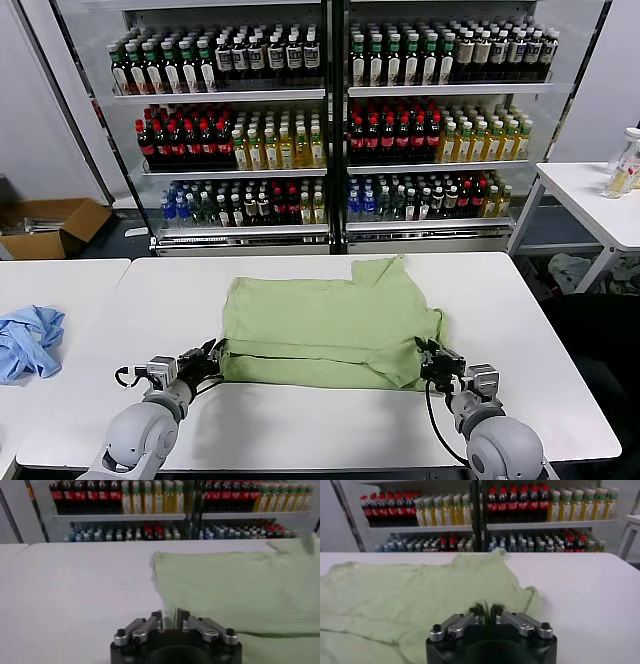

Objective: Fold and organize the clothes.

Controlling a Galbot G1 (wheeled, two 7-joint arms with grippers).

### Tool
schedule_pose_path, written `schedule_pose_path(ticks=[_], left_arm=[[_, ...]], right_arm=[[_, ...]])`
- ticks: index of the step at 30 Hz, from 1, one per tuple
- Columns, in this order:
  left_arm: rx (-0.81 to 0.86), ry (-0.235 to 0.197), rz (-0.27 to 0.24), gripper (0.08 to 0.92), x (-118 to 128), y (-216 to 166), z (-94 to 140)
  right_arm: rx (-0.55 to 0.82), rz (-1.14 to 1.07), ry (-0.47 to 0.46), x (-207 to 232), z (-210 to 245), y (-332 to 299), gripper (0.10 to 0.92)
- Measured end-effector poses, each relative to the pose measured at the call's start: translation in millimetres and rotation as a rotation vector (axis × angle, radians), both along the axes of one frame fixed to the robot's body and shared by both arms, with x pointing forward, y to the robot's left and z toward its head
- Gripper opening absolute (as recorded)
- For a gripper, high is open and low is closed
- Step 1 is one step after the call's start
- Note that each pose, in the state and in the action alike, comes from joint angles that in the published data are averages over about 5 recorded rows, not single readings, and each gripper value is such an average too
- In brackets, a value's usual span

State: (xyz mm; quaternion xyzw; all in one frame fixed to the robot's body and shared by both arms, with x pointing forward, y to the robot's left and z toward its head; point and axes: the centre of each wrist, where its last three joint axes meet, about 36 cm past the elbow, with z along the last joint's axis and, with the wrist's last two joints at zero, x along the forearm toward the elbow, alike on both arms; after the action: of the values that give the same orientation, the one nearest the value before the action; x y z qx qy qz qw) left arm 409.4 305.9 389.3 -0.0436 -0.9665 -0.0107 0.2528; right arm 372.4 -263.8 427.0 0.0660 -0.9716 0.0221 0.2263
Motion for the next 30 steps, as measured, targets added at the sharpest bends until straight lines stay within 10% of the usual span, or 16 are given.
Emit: schedule_pose_path(ticks=[13, 30], left_arm=[[-0.058, 0.004, -0.007, 0.774, -36.8, -5.6, 24.2], [-0.065, 0.076, -0.012, 0.793, -55.7, -20.5, 15.7]], right_arm=[[-0.012, -0.025, 0.034, -41.4, 9.3, -4.5, 0.798], [0.034, -0.057, 0.080, -54.7, -10.2, 6.0, 0.741]])
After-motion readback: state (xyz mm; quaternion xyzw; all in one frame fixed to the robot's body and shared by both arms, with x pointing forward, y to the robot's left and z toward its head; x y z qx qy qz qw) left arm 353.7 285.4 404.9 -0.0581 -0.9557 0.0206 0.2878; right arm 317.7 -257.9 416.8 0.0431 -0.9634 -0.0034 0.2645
